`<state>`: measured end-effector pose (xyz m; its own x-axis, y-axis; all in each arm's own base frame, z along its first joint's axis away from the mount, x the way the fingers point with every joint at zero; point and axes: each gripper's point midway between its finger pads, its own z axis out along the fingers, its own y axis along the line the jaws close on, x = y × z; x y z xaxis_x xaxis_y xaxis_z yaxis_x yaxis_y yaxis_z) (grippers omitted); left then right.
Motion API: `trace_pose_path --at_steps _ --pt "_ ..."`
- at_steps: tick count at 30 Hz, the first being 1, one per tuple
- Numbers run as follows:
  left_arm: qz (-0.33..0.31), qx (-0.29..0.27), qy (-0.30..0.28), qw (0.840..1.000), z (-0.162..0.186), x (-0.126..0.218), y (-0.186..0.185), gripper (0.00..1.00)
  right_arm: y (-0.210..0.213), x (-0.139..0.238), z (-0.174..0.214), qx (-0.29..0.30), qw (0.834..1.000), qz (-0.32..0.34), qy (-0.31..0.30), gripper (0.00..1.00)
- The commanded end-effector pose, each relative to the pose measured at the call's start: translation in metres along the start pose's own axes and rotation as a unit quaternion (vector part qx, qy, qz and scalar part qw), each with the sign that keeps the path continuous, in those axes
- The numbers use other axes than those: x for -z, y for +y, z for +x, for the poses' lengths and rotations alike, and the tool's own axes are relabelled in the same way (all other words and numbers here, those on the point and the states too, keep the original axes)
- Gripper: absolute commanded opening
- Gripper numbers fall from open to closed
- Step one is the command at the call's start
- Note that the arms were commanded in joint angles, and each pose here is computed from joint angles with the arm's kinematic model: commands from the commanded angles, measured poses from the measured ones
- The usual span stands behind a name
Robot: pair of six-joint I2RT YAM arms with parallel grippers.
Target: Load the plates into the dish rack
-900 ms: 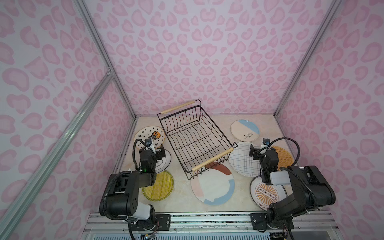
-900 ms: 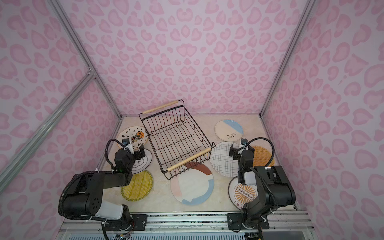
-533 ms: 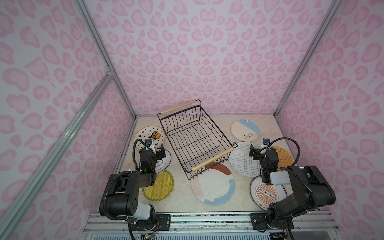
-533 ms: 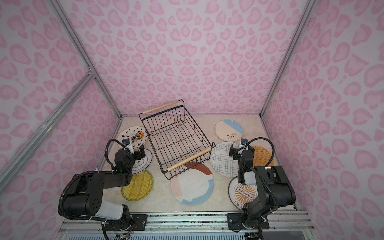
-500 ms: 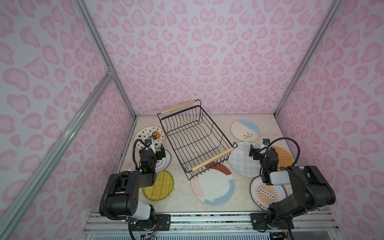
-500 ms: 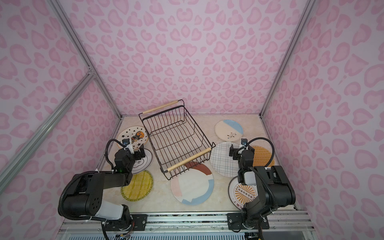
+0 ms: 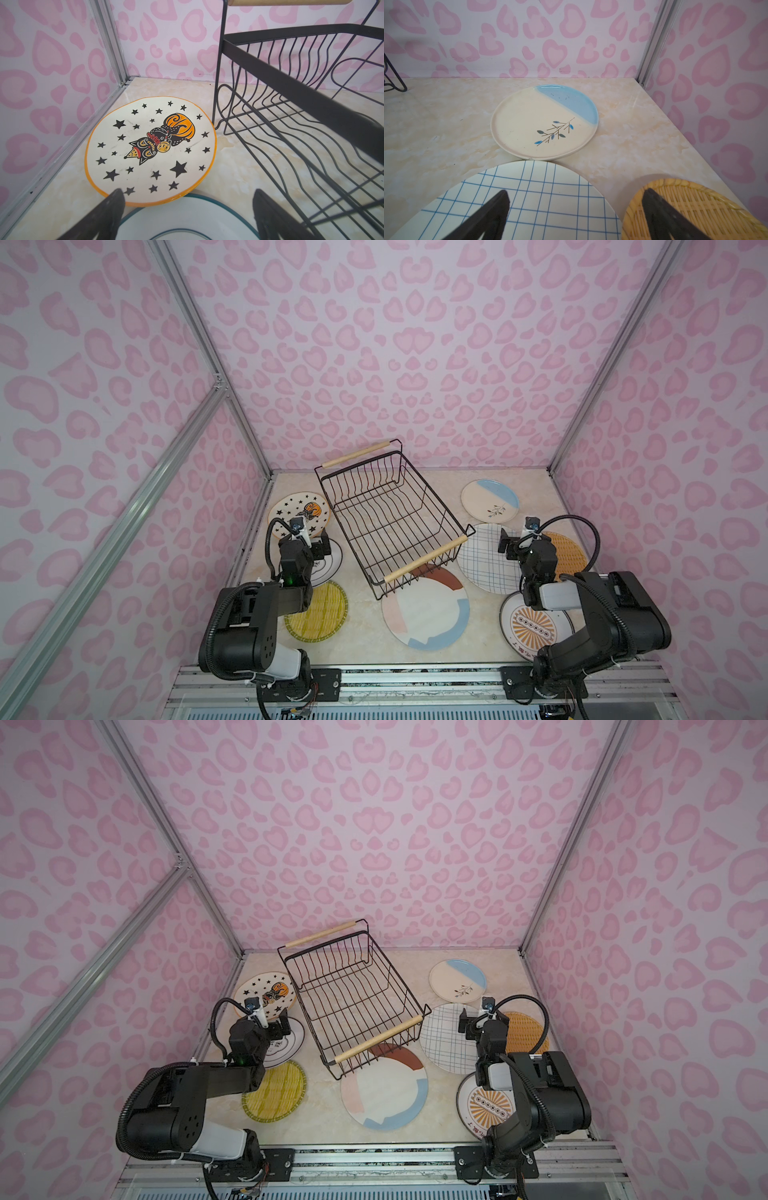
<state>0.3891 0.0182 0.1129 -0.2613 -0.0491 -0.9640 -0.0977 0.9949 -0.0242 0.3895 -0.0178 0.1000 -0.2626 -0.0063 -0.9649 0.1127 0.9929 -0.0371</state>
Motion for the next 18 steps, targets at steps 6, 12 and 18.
trace_pose_path --at_steps 6,12,18 --pt "0.004 -0.001 -0.009 1.0 -0.0046 0.0011 -0.0011 0.98 0.0002 0.0019 -0.0025 0.006 1.0 0.01 -0.008 1.0" --pt "0.004 0.0 -0.01 1.0 -0.0051 0.0009 -0.0014 0.98 -0.0002 0.0004 -0.0019 0.002 1.0 0.005 -0.005 1.0" --pt "0.004 0.002 -0.01 1.0 -0.0052 0.0013 -0.001 0.98 -0.0059 -0.0023 -0.0015 -0.018 1.0 0.001 -0.001 1.0"
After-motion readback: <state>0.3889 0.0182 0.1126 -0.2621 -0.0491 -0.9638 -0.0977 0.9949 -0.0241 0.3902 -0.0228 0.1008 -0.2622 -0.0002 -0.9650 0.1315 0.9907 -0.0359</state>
